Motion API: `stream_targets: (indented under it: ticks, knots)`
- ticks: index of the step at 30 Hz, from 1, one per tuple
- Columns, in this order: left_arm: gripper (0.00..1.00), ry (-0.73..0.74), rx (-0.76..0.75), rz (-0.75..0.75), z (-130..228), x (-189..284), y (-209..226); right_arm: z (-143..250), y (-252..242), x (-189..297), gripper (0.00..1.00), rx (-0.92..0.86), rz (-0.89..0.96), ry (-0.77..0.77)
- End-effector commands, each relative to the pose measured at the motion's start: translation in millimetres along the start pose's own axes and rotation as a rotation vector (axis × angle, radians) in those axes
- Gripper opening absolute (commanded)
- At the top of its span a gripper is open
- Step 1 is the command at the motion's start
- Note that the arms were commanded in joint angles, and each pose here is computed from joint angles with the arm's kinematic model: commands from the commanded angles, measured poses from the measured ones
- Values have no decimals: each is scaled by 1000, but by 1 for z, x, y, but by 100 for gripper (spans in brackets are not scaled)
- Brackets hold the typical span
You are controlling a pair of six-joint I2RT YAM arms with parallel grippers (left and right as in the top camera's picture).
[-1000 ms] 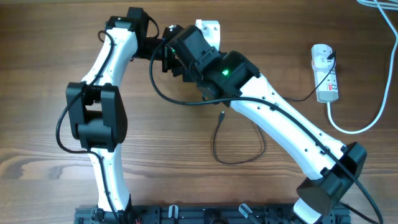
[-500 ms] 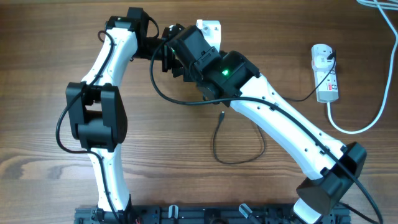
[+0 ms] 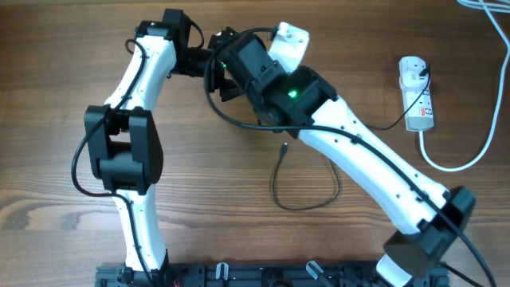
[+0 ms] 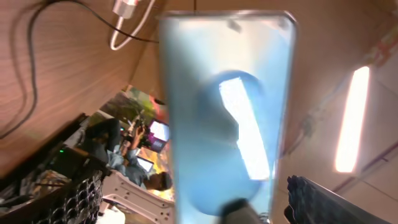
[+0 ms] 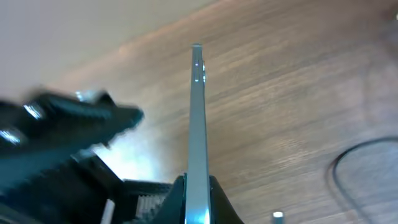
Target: Plug charger to phone and switch on socket
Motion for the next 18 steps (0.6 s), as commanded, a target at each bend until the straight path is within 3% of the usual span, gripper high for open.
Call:
stream_targets:
  ticks: [1,6,10,11,14,18]
  knots:
    - [100,-41,-39,-28,9,4,-5,-27,-19,46,5,-375,-51,-124]
    - [100,16,93,23,14,3,-8,-25,-17,54,4,-611,-139,-32]
    - [97,54,164,52,17,3,-10,-15,-22,53,4,-803,-99,40]
    - [96,55,181,52,17,3,-10,-14,-22,53,4,-822,-93,48]
    - [83,56,217,51,17,3,-10,-13,-21,52,4,-858,-98,64]
    - [82,58,250,49,18,3,-9,-9,-14,44,4,-878,-99,106]
Point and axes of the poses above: each gripper's point midway between its finger pads, its own x axis back along the fingers, its own y axis along the line the jaws close on, z = x × y, the point moved 10 cm from there along x, back along the fingers, and after that the axes turned 15 degrees about x, right-handed, at the moved point
